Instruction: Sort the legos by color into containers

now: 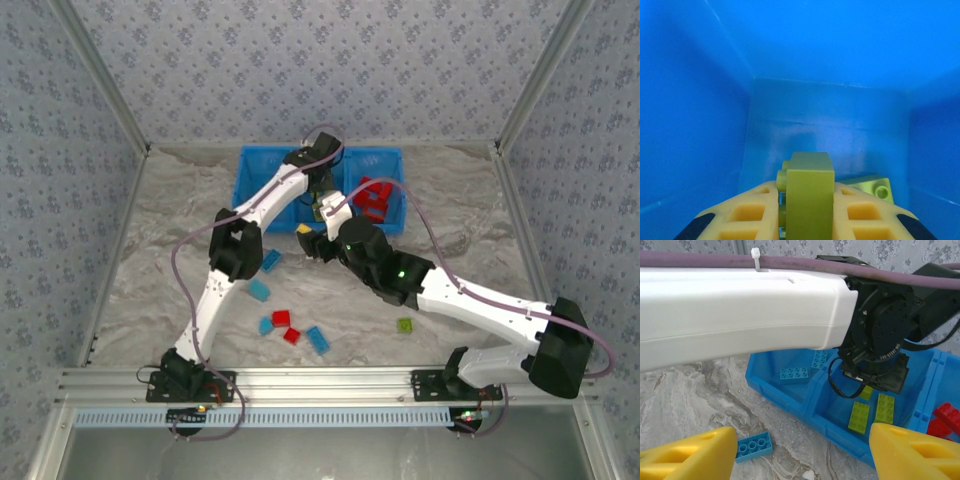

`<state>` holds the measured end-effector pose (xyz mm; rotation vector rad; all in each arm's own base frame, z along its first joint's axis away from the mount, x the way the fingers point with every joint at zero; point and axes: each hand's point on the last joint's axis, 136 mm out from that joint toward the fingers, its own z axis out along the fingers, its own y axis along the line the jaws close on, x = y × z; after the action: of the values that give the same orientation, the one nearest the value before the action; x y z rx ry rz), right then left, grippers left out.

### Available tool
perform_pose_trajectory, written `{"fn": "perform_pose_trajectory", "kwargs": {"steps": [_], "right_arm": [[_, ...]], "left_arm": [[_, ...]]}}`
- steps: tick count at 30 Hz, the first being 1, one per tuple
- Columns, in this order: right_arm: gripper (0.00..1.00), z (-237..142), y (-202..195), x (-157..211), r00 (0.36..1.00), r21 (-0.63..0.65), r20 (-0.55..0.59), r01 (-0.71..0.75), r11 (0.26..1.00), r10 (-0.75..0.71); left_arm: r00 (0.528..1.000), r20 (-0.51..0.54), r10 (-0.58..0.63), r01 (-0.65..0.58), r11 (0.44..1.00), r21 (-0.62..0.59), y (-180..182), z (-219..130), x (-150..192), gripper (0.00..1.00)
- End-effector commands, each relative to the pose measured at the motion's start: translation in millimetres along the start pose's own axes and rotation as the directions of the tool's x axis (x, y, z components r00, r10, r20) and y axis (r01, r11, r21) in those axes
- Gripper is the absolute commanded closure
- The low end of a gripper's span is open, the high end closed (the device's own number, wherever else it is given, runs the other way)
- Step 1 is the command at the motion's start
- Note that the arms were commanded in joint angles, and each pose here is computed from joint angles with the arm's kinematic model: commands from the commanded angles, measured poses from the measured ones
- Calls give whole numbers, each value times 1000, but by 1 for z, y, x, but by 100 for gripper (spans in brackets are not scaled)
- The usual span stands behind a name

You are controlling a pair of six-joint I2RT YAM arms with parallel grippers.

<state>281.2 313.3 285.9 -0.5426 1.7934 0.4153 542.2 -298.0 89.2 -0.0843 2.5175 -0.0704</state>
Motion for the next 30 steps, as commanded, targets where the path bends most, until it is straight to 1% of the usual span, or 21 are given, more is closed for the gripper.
{"fn": "perform_pose_trajectory", "kwargs": {"steps": [1,3,5,7,10,14,17,21,24,27,30], "right_arm": [[27,-2,-2,2,999,10,7,-52,999,52],[27,-3,0,5,998,-1,-4,-57,998,57],[27,-3,2,9,998,-7,-21,-55,998,55],[26,-5,2,13,998,-10,-38,-53,999,53],[26,-8,-1,16,997,-11,-54,-56,998,56],[26,-11,0,21,996,-30,-80,-48,998,45],[27,-16,4,24,995,-60,-92,-39,997,34],[27,-21,14,38,992,-131,-124,-5,991,-12],[26,-24,26,53,984,-214,-169,24,977,-61],[26,-27,42,73,962,-320,-232,66,945,-145],[26,-27,57,94,928,-418,-286,102,903,-237]], "left_arm": [[1000,-26,-18,19,999,35,-4,-3,-1,85],[999,-32,-16,17,999,31,-3,-4,1,81],[999,-41,-15,17,999,36,-3,-9,1,76],[999,-45,-17,20,998,58,-6,-18,-1,68],[1000,-23,-2,4,997,73,-11,-33,-8,61],[1000,-3,-7,7,996,85,-10,-52,-17,60],[999,30,-14,11,994,106,-12,-78,-29,60],[992,125,-32,14,990,143,-13,-141,-54,59],[982,173,-79,53,988,148,3,-193,-64,59],[966,226,-127,89,981,170,23,-248,-61,57],[954,247,-168,110,966,234,41,-298,-39,55]]}}
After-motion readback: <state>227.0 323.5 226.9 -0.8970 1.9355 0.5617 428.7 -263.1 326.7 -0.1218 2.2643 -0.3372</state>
